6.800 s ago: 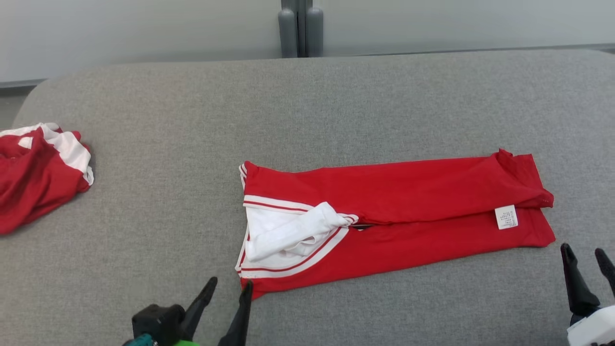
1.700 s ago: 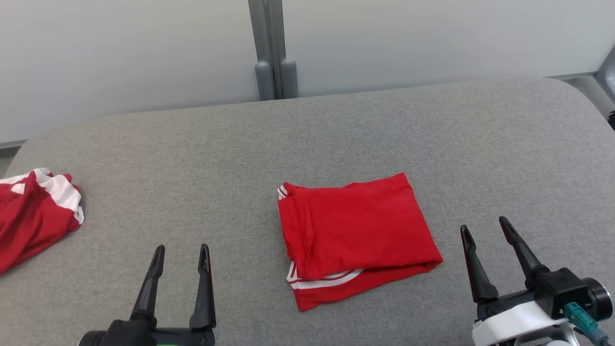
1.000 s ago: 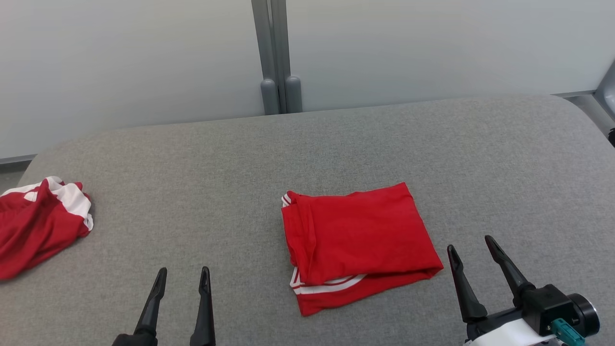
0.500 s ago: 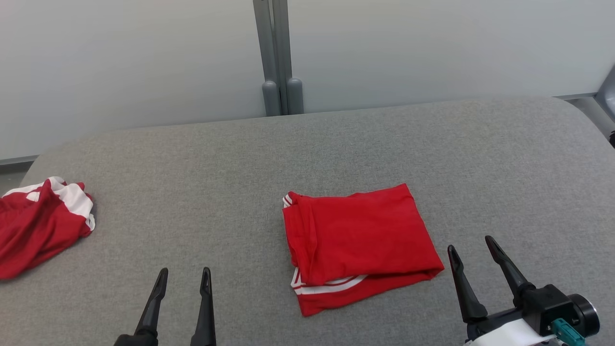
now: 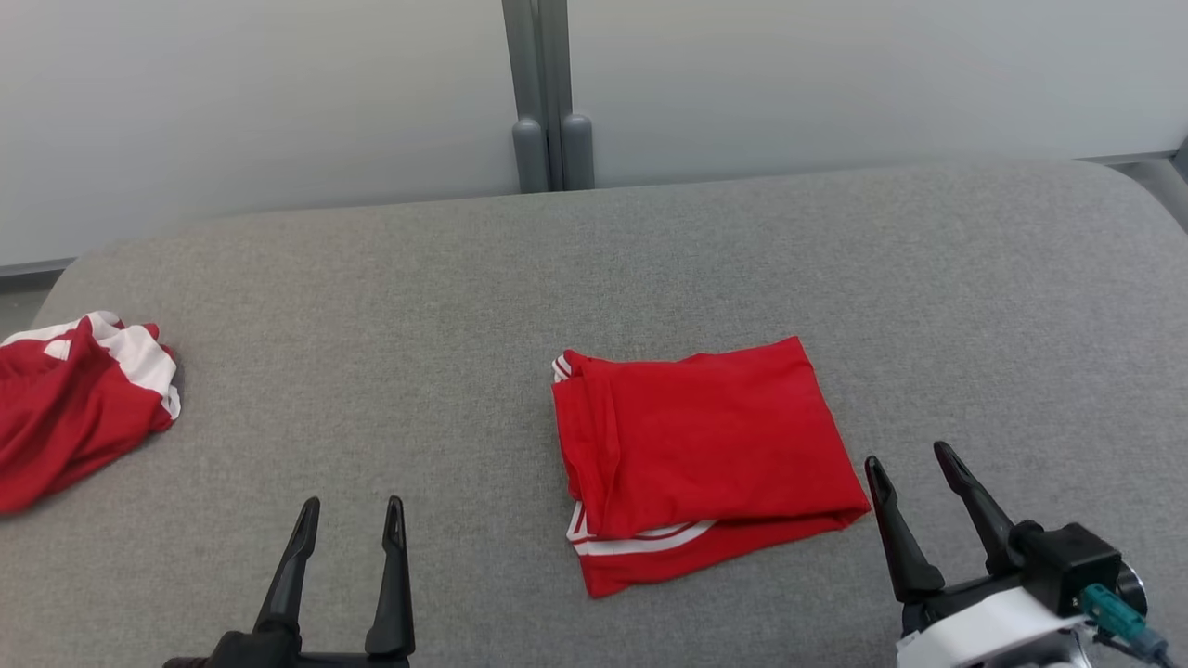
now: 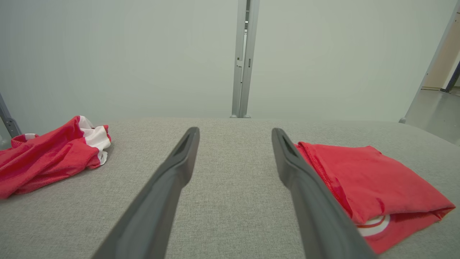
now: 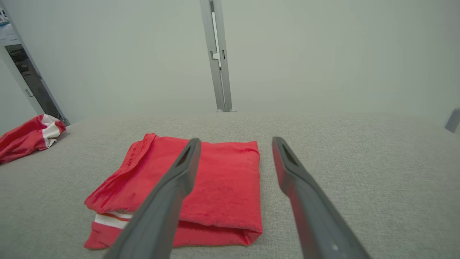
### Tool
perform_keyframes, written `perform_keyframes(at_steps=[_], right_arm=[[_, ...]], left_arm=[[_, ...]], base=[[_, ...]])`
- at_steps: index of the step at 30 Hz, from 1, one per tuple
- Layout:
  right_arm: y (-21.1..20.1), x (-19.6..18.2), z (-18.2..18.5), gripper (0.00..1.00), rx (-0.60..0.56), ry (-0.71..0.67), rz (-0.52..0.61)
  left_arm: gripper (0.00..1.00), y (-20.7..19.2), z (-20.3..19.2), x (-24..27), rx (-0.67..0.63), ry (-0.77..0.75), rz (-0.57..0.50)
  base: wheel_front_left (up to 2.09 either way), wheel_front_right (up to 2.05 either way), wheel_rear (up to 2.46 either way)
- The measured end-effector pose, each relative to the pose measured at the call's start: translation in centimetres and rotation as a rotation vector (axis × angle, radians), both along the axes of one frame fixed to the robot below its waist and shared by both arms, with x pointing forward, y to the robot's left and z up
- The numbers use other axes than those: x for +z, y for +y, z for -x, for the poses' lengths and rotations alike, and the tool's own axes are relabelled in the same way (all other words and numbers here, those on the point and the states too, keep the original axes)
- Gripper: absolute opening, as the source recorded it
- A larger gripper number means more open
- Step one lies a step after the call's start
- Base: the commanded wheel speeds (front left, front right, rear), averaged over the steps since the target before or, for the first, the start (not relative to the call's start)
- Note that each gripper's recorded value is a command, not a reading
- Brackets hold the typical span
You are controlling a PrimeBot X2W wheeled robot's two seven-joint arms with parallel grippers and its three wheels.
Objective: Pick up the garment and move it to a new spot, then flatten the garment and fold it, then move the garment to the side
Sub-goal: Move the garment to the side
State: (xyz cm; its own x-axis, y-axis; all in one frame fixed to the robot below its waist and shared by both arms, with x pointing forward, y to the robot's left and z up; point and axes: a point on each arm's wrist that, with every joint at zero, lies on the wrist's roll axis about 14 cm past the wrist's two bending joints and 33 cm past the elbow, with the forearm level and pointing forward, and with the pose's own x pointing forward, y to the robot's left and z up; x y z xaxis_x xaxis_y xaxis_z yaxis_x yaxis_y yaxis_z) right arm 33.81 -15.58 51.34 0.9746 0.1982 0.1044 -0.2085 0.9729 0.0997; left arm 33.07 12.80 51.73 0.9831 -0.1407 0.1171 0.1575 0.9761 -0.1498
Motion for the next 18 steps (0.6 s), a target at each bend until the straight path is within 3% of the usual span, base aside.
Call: perform_keyframes(at_steps=[7,18], right_arm=[[-0.2,-1.3,-3.2,1.0,0.061,0.094,-0.181],[-1.1,-5.5,-7.3,1.0,0.101,0.462,-0.621]], left_arm=[[1.0,-0.7,-1.9,0.2,-0.028,-0.007,0.003],[1.0,-0.7,-4.1,-2.0,-0.04,0.052,0.004]], base=[[0.0,0.0,0.0],[0.0,0.0,0.0]])
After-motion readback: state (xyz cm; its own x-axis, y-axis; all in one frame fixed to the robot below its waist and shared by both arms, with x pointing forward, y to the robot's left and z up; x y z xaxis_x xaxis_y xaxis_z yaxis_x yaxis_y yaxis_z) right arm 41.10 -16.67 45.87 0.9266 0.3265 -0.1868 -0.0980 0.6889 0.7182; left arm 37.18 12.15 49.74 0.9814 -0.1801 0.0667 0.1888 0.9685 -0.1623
